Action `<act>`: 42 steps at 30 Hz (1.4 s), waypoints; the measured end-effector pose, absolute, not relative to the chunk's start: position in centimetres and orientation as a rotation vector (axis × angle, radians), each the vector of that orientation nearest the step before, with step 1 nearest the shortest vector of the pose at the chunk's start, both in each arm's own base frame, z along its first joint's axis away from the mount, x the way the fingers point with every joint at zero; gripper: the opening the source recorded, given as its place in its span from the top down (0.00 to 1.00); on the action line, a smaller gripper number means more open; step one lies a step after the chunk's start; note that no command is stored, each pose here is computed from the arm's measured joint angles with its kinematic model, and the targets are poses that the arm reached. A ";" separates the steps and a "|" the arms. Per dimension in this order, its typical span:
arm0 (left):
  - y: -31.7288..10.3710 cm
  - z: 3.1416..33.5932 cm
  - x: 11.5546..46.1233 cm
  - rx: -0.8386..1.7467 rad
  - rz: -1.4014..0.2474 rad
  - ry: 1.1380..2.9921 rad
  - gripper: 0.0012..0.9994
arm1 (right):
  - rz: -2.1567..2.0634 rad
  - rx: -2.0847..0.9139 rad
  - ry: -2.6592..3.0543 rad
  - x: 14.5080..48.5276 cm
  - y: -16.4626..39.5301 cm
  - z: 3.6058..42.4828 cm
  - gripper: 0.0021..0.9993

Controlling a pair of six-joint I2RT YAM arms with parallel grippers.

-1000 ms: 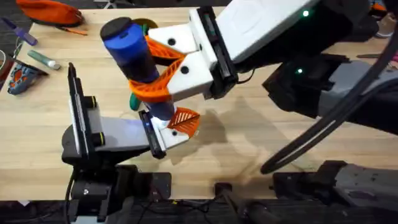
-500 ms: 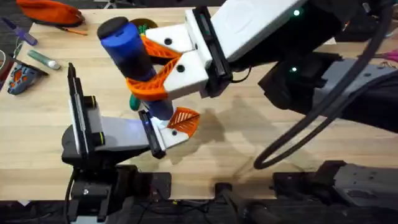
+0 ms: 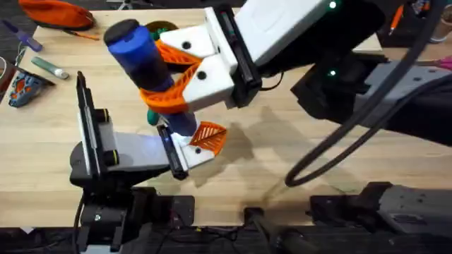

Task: Pick up the gripper from the table and insert it into the empty holder that is missing its gripper. Then pick up a screw, insert it into the mounting hole, and use the screwdriver to tighten it. Finally, clean up the table by picking up the vegetable and placing it into the bucket.

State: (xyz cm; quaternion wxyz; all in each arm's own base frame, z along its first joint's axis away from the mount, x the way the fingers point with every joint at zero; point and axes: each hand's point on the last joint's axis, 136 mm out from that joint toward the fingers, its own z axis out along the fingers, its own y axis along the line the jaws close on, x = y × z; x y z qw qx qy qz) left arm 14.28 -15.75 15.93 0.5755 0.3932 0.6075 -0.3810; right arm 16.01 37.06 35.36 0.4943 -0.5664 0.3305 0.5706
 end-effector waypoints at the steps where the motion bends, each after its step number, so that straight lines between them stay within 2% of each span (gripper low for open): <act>1: -15.8 15.9 14.3 0.921 -0.893 1.423 0.99 | 1.385 -1.370 0.803 16.2 37.1 35.6 0.98; 9: -15.8 15.9 14.3 0.921 -0.893 1.423 0.99 | 1.314 -1.307 0.739 18.6 36.2 42.0 0.98; 16: -15.8 15.9 14.3 0.922 -0.893 1.423 0.99 | 1.333 -1.300 0.817 19.5 36.2 42.5 0.98; 20: -15.8 15.9 14.3 0.921 -0.893 1.423 0.99 | 1.348 -1.266 0.945 20.9 36.4 41.2 0.98; 28: -15.8 15.9 14.3 0.922 -0.893 1.423 0.99 | 1.262 -1.116 1.472 27.6 33.9 35.1 0.98; 42: -15.8 15.9 14.3 0.922 -0.893 1.423 0.99 | 0.517 -1.091 1.865 35.3 23.3 31.0 0.98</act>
